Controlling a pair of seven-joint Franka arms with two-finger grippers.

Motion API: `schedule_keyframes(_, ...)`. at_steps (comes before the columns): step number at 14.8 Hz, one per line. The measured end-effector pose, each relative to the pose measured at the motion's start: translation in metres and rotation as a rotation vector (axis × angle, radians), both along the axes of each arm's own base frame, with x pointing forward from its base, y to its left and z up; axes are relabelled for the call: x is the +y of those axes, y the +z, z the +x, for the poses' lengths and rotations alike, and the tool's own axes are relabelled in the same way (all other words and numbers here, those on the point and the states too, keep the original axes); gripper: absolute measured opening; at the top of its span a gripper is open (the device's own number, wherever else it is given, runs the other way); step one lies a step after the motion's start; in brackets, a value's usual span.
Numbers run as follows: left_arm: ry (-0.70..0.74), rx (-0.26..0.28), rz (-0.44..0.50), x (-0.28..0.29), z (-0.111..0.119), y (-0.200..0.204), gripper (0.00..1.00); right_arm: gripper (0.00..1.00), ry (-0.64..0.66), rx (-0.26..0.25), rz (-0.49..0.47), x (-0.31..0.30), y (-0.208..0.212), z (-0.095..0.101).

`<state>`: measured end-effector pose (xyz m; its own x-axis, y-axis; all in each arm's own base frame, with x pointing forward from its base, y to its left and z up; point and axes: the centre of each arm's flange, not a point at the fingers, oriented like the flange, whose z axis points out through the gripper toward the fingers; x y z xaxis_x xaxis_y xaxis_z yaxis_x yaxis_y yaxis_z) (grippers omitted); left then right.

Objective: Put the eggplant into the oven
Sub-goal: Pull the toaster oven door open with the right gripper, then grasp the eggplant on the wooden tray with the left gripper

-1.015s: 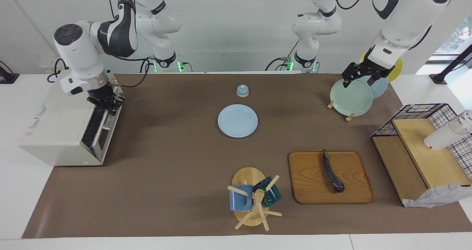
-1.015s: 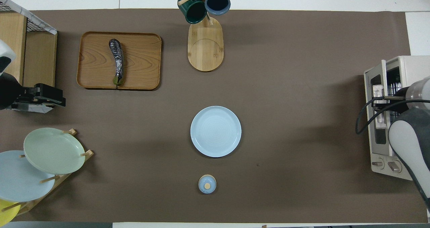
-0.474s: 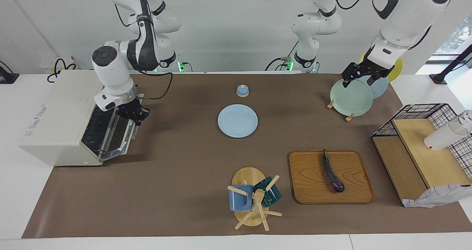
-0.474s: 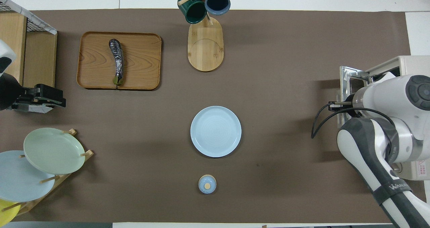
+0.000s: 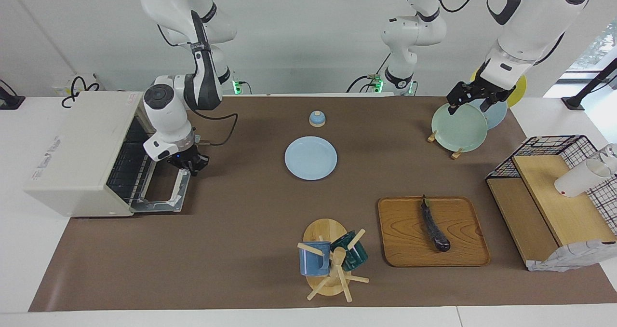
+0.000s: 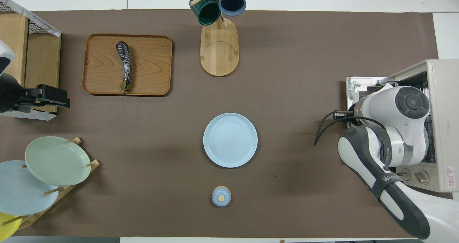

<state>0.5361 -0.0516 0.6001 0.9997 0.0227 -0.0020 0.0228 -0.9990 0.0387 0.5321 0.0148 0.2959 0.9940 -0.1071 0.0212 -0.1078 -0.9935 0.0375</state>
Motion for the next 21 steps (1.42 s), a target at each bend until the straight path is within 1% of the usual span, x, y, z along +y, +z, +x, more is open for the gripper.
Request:
schedule_keyframes(1, -0.002, -0.032, -0.003, -0.001, 0.006, -0.004, 1.0, 0.01, -0.004, -0.002, 0.002, 0.0, 0.0, 0.001)
schedule_keyframes(3, -0.005, -0.058, -0.006, -0.005, 0.025, -0.028, 1.0, 0.01, -0.027, -0.005, 0.002, 0.001, 0.0, 0.001)
schedule_keyframes(4, -0.007, -0.061, -0.008, -0.008, 0.039, -0.048, 1.0, 0.01, -0.042, -0.011, 0.001, 0.003, 0.001, 0.002)
schedule_keyframes(6, -0.015, -0.069, -0.013, -0.017, 0.071, -0.101, 1.0, 0.01, -0.042, -0.016, 0.001, 0.018, 0.008, 0.006)
schedule_keyframes(7, -0.02, -0.081, -0.017, -0.023, 0.087, -0.134, 1.0, 0.01, -0.038, -0.003, -0.001, 0.025, 0.014, 0.008)
schedule_keyframes(8, -0.024, -0.088, -0.02, -0.029, 0.102, -0.168, 1.0, 0.01, -0.034, 0.022, -0.003, 0.029, 0.023, 0.01)
schedule_keyframes(10, -0.029, -0.085, -0.023, -0.037, 0.121, -0.227, 1.0, 0.01, -0.03, 0.062, -0.005, 0.032, 0.052, 0.011)
schedule_keyframes(12, -0.038, -0.082, -0.026, -0.044, 0.135, -0.263, 1.0, 0.01, -0.025, 0.1, -0.006, 0.036, 0.089, 0.009)
schedule_keyframes(15, -0.047, -0.104, -0.03, -0.049, 0.148, -0.28, 1.0, 0.01, -0.028, 0.157, -0.009, 0.036, 0.151, 0.005)
schedule_keyframes(16, -0.055, -0.108, -0.03, -0.05, 0.148, -0.281, 0.99, 0.06, -0.033, 0.171, -0.01, 0.034, 0.17, 0.004)
schedule_keyframes(17, -0.068, -0.109, -0.03, -0.051, 0.148, -0.282, 0.97, 0.06, -0.038, 0.178, -0.009, 0.032, 0.187, 0.001)
schedule_keyframes(18, -0.082, -0.111, -0.03, -0.053, 0.148, -0.282, 0.89, 0.11, -0.042, 0.179, -0.006, 0.029, 0.202, -0.002)
schedule_keyframes(19, -0.094, -0.112, -0.029, -0.054, 0.148, -0.282, 0.89, 0.18, -0.045, 0.181, -0.004, 0.026, 0.216, -0.006)
schedule_keyframes(20, -0.104, -0.116, -0.029, -0.056, 0.148, -0.282, 0.82, 0.18, -0.046, 0.189, -0.002, 0.023, 0.229, -0.012)
schedule_keyframes(21, -0.111, -0.12, -0.029, -0.058, 0.148, -0.283, 0.71, 0.26, -0.039, 0.197, -0.001, 0.02, 0.242, -0.017)
